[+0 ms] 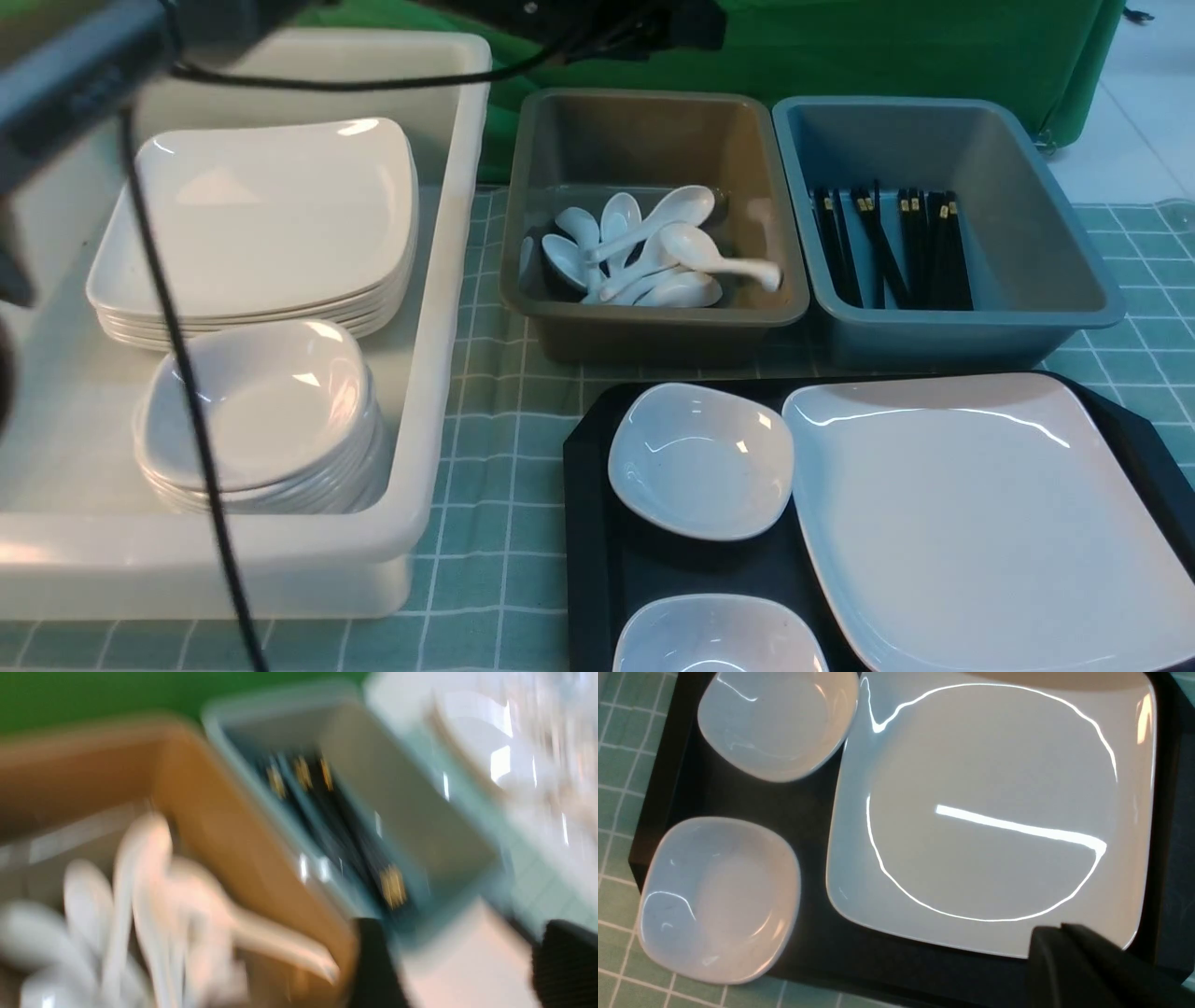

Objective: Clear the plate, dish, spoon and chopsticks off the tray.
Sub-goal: Use the left arm to grab a small plate from the dinner plate, then use the left arm to put the small plate into the large storage box on the left, then use the left arm to grab a small plate from the dinner plate

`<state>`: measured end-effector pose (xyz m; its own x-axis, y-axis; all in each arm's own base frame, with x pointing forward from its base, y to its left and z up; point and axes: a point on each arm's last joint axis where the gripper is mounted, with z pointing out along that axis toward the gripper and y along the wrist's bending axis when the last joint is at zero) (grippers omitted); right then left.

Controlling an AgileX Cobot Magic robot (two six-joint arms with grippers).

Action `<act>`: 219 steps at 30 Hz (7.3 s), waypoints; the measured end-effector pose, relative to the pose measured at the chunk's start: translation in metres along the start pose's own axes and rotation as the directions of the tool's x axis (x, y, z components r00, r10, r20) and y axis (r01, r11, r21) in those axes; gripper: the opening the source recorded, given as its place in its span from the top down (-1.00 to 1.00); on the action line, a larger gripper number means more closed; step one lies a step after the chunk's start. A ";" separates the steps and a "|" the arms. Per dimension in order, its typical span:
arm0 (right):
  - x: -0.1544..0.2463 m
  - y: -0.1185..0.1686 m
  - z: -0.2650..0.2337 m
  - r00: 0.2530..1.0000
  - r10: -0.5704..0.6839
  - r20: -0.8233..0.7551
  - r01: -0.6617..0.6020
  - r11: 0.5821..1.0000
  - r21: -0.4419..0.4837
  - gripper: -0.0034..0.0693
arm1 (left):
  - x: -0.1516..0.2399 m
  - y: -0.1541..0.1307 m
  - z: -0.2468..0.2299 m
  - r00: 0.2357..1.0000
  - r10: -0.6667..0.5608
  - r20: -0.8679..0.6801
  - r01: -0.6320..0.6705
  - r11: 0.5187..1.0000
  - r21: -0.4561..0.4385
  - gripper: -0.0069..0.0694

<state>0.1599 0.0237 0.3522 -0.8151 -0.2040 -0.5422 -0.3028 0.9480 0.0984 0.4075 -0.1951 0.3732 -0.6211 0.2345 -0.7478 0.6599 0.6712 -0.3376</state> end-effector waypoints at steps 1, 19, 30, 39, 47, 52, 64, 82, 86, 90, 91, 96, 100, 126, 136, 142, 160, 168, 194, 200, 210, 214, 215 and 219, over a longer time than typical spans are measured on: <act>0.000 0.000 0.000 1.000 0.000 -0.001 0.000 1.000 0.000 0.84 | 0.006 -0.009 -0.008 0.996 0.030 -0.083 -0.030 1.000 0.009 0.15; 0.000 0.001 0.000 1.000 0.003 0.007 -0.003 1.000 -0.006 0.81 | 0.193 -0.100 0.031 0.774 0.105 -0.624 -0.193 0.978 -0.075 0.61; -0.001 0.001 0.000 1.000 0.003 0.008 -0.003 1.000 -0.006 0.79 | 0.215 -0.096 0.083 0.777 0.145 -0.613 -0.259 0.961 -0.100 -0.34; -0.002 0.000 0.000 1.000 0.003 0.019 -0.003 1.000 -0.002 0.76 | 0.227 -0.089 0.103 0.771 0.136 -0.623 -0.255 0.961 -0.106 -0.56; -0.002 0.000 0.000 1.000 0.003 0.025 -0.003 1.000 0.000 0.75 | 0.231 -0.089 0.101 0.742 0.123 -0.659 -0.247 0.964 -0.098 0.10; -0.002 0.000 0.000 1.000 0.003 0.025 -0.003 1.000 0.000 0.74 | 0.230 -0.093 0.099 0.745 0.096 -0.660 -0.210 0.973 -0.095 0.47; -0.002 0.000 0.000 1.000 0.003 0.028 -0.003 1.000 0.001 0.72 | 0.151 -0.095 0.023 0.871 0.009 -0.491 -0.094 0.984 -0.149 0.76; -0.006 -0.001 0.000 0.998 0.004 0.065 -0.005 1.000 0.010 0.72 | 0.129 0.005 -0.219 0.911 -0.398 0.105 0.395 0.776 -0.491 0.77; -0.006 -0.001 0.000 0.998 0.005 0.065 -0.005 1.000 0.009 0.72 | 0.148 0.026 -0.218 0.863 -0.481 0.154 0.488 0.719 -0.495 0.77; -0.006 -0.001 0.000 0.998 0.006 0.066 -0.006 1.000 0.006 0.72 | 0.172 0.041 -0.203 0.818 -0.545 0.185 0.557 0.670 -0.491 0.77; -0.006 -0.001 0.000 0.998 0.006 0.066 -0.006 1.000 0.006 0.72 | 0.177 0.045 -0.199 0.806 -0.559 0.196 0.574 0.655 -0.491 0.77; -0.006 0.000 0.000 0.998 0.006 0.066 -0.007 1.000 0.005 0.71 | 0.201 0.057 -0.185 0.764 -0.595 0.249 0.627 0.594 -0.505 0.77; -0.006 0.000 0.000 0.998 0.006 0.066 -0.007 1.000 0.005 0.70 | 0.205 0.058 -0.183 0.756 -0.608 0.243 0.634 0.585 -0.507 0.75; -0.003 0.001 0.000 0.999 0.016 0.039 -0.016 1.000 -0.007 0.66 | 0.142 -0.014 -0.214 0.906 -0.402 0.132 0.420 0.816 -0.397 -0.20; -0.003 0.001 0.000 0.999 0.018 0.037 -0.018 1.000 -0.010 0.66 | 0.124 -0.077 -0.083 0.943 -0.211 -0.255 0.153 0.961 -0.229 0.77; -0.003 0.001 0.000 0.999 0.018 0.036 -0.018 1.000 -0.011 0.66 | 0.120 -0.082 0.001 0.901 -0.166 -0.401 0.066 0.966 -0.251 0.46; -0.003 0.001 0.000 0.999 0.017 0.036 -0.017 1.000 -0.011 0.65 | 0.144 -0.033 0.116 0.847 -0.221 -0.484 0.033 0.930 -0.365 -0.70; -0.003 0.001 0.000 0.999 0.017 0.039 -0.017 1.000 -0.010 0.62 | 0.146 -0.029 0.129 0.868 -0.187 -0.459 0.024 0.941 -0.338 -0.68; -0.005 0.000 0.000 0.998 0.018 0.056 -0.017 1.000 -0.005 0.58 | 0.137 -0.029 0.124 0.891 -0.132 -0.434 -0.027 0.940 -0.341 -0.68; -0.006 0.000 0.000 0.997 0.018 0.072 -0.018 1.000 0.000 0.57 | 0.144 -0.026 0.130 0.873 -0.146 -0.465 -0.029 0.937 -0.349 -0.68; -0.007 0.000 0.000 0.997 0.017 0.077 -0.017 1.000 0.002 0.57 | 0.150 -0.021 0.140 0.874 -0.150 -0.462 -0.026 0.936 -0.352 -0.68; -0.007 0.000 0.000 0.997 0.017 0.077 -0.017 1.000 0.002 0.56 | 0.149 -0.019 0.140 0.876 -0.130 -0.465 -0.053 0.931 -0.360 -0.68; -0.007 0.000 0.000 0.997 0.017 0.077 -0.017 1.000 0.002 0.56 | 0.149 -0.019 0.140 0.876 -0.128 -0.466 -0.055 0.931 -0.361 -0.68; -0.005 0.000 0.002 0.997 0.019 0.070 -0.019 1.000 0.000 0.55 | 0.149 -0.019 0.140 0.876 -0.127 -0.466 -0.057 0.931 -0.361 -0.68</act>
<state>0.1653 0.0248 0.3536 -0.7840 -0.1679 -0.5976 -0.2868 0.9518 0.1089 0.3615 -0.2709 0.1882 -0.8249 0.4476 -0.3453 0.4969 0.8654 -0.0652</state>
